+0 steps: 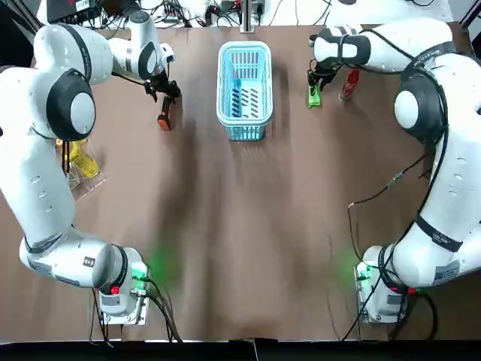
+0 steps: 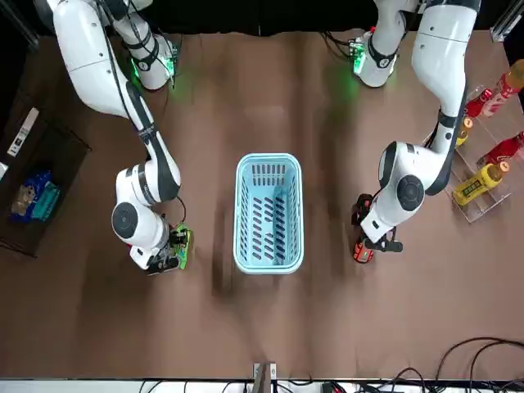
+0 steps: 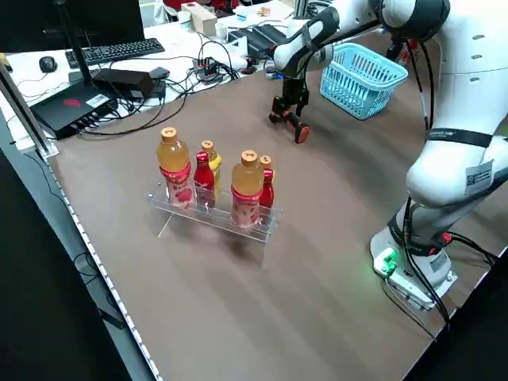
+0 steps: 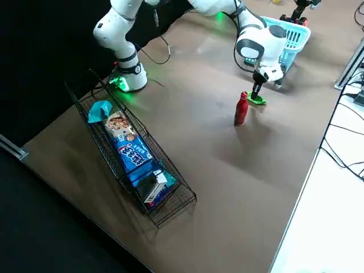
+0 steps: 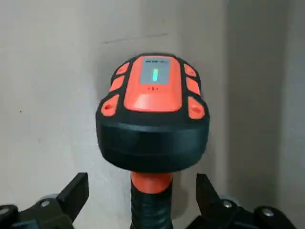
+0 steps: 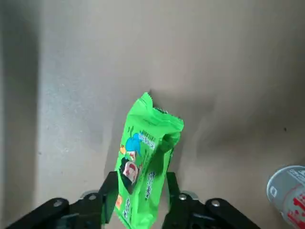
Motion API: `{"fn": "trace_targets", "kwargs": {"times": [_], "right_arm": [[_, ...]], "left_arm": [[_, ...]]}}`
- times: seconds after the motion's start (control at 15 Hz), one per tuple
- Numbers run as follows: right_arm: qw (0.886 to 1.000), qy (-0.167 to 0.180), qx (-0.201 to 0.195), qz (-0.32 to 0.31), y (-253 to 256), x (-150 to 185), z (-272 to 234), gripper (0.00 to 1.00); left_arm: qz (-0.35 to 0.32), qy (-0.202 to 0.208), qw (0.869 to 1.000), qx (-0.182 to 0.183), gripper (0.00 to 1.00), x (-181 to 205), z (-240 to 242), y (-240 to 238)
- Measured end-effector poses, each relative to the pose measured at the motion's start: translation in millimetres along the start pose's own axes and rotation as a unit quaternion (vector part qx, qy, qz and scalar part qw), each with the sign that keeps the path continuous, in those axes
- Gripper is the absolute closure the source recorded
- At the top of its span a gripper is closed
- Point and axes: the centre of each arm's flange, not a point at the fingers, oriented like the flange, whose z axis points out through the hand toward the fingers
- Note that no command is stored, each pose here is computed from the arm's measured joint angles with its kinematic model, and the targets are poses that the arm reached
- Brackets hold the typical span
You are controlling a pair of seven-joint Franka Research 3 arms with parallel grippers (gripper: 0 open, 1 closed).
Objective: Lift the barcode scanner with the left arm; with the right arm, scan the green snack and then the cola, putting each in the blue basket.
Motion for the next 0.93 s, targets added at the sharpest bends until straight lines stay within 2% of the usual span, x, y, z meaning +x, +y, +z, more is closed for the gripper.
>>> {"fn": "trace_targets", "kwargs": {"times": [0.07,0.13,0.2,0.33,0.53,0.67,0.87,0.93], "right_arm": [[1.0,0.0,-0.001,0.0,0.3,0.1,2.5,0.52],[1.0,-0.001,-0.002,-0.001,0.6,0.0,4.9,0.56],[1.0,-0.002,-0.003,-0.002,1.2,0.0,6.8,0.66],[1.0,-0.005,-0.004,-0.001,2.4,-0.3,10.2,0.71],[1.0,-0.005,-0.004,0.0,3.1,0.1,9.9,0.89],[1.0,-0.005,-0.004,0.014,3.0,0.2,9.5,0.91],[0.998,-0.002,-0.001,0.059,2.3,2.0,6.9,0.91],[0.997,0.0,0.003,0.072,1.7,3.5,4.5,0.91]], "left_arm": [[0.001,0.0,1.0,0.0,0.01,0.0,0.4,0.0],[0.001,-0.001,1.0,0.001,0.01,-0.1,1.4,0.0],[0.002,-0.002,1.0,0.001,0.01,-0.3,2.6,0.0],[0.002,-0.004,1.0,0.001,0.01,-0.5,5.2,0.0],[0.002,-0.009,1.0,0.002,0.02,-1.0,13.4,0.1],[0.002,-0.01,1.0,0.002,0.03,-0.7,15.4,0.2],[0.002,-0.01,1.0,0.002,0.11,-0.1,15.7,0.2],[0.002,-0.009,1.0,0.002,0.19,0.3,15.2,0.3]]}}
